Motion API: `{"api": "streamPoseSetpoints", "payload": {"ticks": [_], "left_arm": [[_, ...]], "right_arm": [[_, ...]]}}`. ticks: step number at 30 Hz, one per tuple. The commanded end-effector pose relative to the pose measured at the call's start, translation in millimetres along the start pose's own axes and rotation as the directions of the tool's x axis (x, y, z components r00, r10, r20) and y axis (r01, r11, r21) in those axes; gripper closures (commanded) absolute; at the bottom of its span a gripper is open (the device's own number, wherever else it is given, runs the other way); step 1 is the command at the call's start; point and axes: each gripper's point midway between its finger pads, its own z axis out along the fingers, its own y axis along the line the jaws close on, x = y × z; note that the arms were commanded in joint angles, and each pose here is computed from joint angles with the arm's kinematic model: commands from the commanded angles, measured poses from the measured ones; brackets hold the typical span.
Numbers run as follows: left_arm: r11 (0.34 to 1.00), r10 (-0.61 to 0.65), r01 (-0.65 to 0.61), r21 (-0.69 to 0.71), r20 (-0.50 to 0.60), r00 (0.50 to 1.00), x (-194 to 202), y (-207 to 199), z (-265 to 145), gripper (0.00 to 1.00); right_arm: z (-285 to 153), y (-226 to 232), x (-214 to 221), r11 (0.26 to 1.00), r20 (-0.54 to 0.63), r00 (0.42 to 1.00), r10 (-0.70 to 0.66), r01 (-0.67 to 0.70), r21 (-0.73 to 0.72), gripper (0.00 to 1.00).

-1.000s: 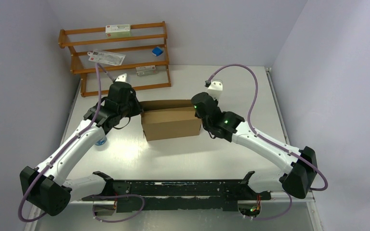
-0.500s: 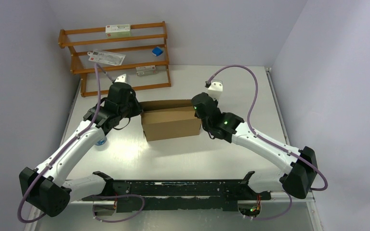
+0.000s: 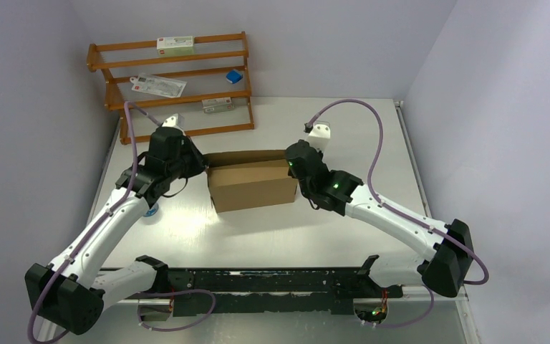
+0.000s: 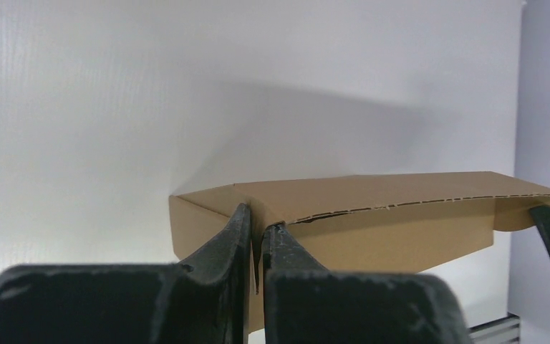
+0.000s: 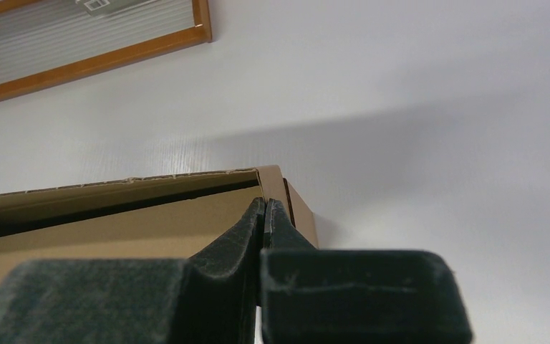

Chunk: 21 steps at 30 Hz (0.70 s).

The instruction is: Fold the paper box

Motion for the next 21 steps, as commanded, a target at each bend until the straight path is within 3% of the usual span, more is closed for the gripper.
{"api": "streamPoseSetpoints", "payload": {"ticks": [1,8,21], "left_arm": [[0.984,-0.107,0.118,0.130,-0.090,0.990,13.8,-22.4,1.7,0.93],[0.987,-0.087,0.094,0.134,-0.055,0.995,-7.5,-23.6,-3.9,0.92],[1.000,0.013,-0.014,-0.013,-0.110,0.994,19.6,21.5,4.3,0.93]], "right_arm": [[-0.5,-1.5,40.5,0.999,-0.115,0.992,-0.042,0.041,-0.016,1.00],[0.3,0.5,42.6,0.999,-0.121,0.992,-0.043,0.040,-0.022,1.00],[0.9,-0.5,40.2,0.999,-0.107,0.993,-0.051,0.049,-0.021,1.00]]}}
